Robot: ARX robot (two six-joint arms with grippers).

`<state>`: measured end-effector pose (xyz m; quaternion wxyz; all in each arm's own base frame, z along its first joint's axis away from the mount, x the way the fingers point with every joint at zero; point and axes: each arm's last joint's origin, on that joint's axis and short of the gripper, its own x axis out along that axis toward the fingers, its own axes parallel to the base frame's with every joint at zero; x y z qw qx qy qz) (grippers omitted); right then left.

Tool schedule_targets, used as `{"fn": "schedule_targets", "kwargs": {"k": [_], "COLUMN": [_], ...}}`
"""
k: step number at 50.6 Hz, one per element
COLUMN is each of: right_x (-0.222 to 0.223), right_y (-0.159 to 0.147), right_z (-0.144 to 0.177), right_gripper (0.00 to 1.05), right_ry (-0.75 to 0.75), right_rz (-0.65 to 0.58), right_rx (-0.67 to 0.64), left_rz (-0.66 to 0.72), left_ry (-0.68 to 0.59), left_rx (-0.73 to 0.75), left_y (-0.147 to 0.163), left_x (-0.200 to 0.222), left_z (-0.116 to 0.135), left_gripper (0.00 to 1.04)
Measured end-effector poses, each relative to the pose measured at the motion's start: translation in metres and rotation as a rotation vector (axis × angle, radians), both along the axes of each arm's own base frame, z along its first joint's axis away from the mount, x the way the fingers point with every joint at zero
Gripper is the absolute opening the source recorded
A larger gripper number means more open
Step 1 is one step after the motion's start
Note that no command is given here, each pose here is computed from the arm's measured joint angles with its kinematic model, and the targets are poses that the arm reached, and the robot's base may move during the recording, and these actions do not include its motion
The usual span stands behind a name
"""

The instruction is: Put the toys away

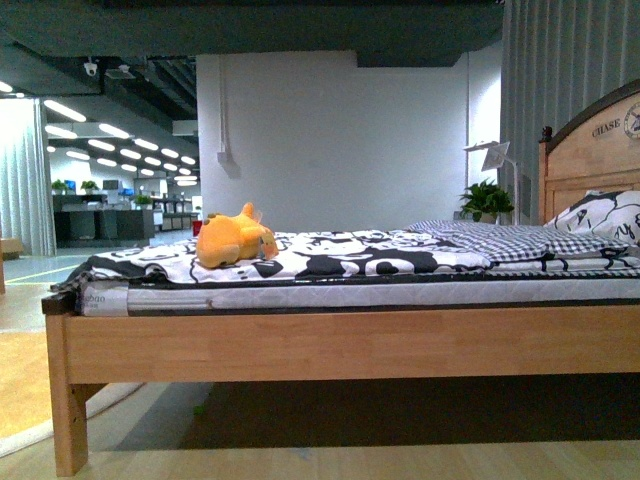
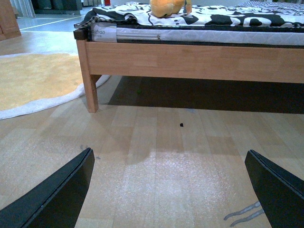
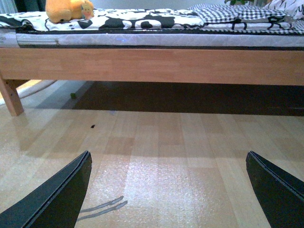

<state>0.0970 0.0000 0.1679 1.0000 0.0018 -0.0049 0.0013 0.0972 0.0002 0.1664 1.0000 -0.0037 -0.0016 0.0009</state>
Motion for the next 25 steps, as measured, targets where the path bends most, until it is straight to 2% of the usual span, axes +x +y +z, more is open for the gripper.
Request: {"fn": "schedule_targets", "kwargs": {"k": [25], "right_x": [0.0000], "right_y": [0.0000], "right_z": [0.0000], "right_gripper": [0.98], "right_ry": [0.000], "right_rz": [0.000], "right_rx": [0.000], "left_rz": [0.000], "left_ry": [0.000], "left_rx": [0.000], "left_y": [0.0000], "left_x": [0.0000], "left_z": [0.0000], "left_gripper": [0.99]}}
